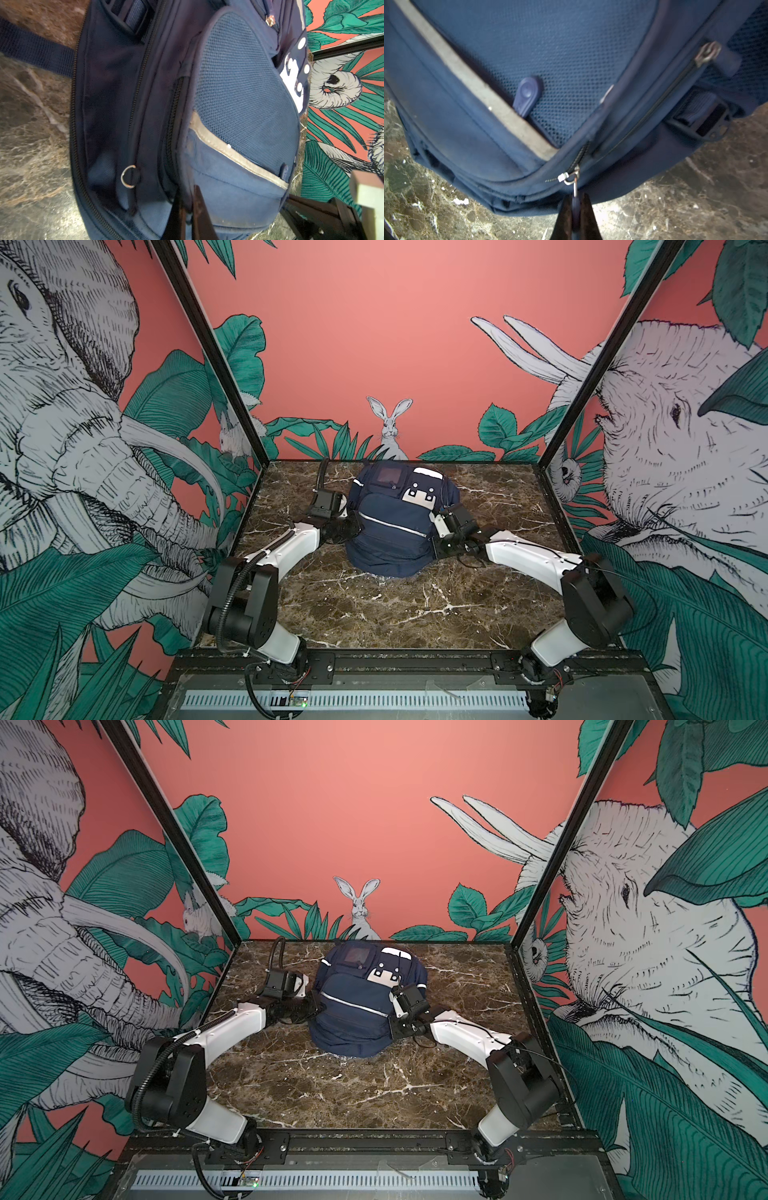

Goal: Pack the student bag

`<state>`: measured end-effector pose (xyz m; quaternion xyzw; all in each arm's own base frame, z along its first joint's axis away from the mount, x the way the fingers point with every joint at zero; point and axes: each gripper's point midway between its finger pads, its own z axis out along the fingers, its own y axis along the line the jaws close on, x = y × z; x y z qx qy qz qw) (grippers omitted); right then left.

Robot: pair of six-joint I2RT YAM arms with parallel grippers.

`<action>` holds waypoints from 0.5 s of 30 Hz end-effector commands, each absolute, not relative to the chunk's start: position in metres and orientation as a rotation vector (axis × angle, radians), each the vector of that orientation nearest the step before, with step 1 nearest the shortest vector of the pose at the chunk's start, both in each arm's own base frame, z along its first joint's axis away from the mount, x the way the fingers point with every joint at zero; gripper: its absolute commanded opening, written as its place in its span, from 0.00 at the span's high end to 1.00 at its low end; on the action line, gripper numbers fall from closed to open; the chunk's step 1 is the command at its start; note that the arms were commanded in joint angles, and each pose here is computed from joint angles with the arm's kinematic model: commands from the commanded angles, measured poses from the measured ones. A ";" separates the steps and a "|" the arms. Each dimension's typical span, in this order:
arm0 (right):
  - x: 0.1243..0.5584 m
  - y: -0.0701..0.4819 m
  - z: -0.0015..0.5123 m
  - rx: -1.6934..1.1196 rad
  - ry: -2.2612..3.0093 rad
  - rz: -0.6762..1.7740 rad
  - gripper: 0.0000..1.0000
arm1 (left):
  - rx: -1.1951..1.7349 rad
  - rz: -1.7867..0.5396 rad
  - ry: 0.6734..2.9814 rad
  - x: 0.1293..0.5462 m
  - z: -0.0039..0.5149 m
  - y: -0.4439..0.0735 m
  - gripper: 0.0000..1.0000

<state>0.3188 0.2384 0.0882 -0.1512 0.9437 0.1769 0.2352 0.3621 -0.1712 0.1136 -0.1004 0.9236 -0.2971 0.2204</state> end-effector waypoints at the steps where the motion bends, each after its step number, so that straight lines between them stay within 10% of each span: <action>1: 0.351 0.210 0.080 -0.283 2.600 0.368 1.00 | -0.301 -0.714 2.533 0.373 0.114 -0.150 1.00; 15: 0.422 0.186 0.097 -0.138 2.558 0.411 1.00 | -0.253 -0.768 2.580 0.377 0.100 -0.170 1.00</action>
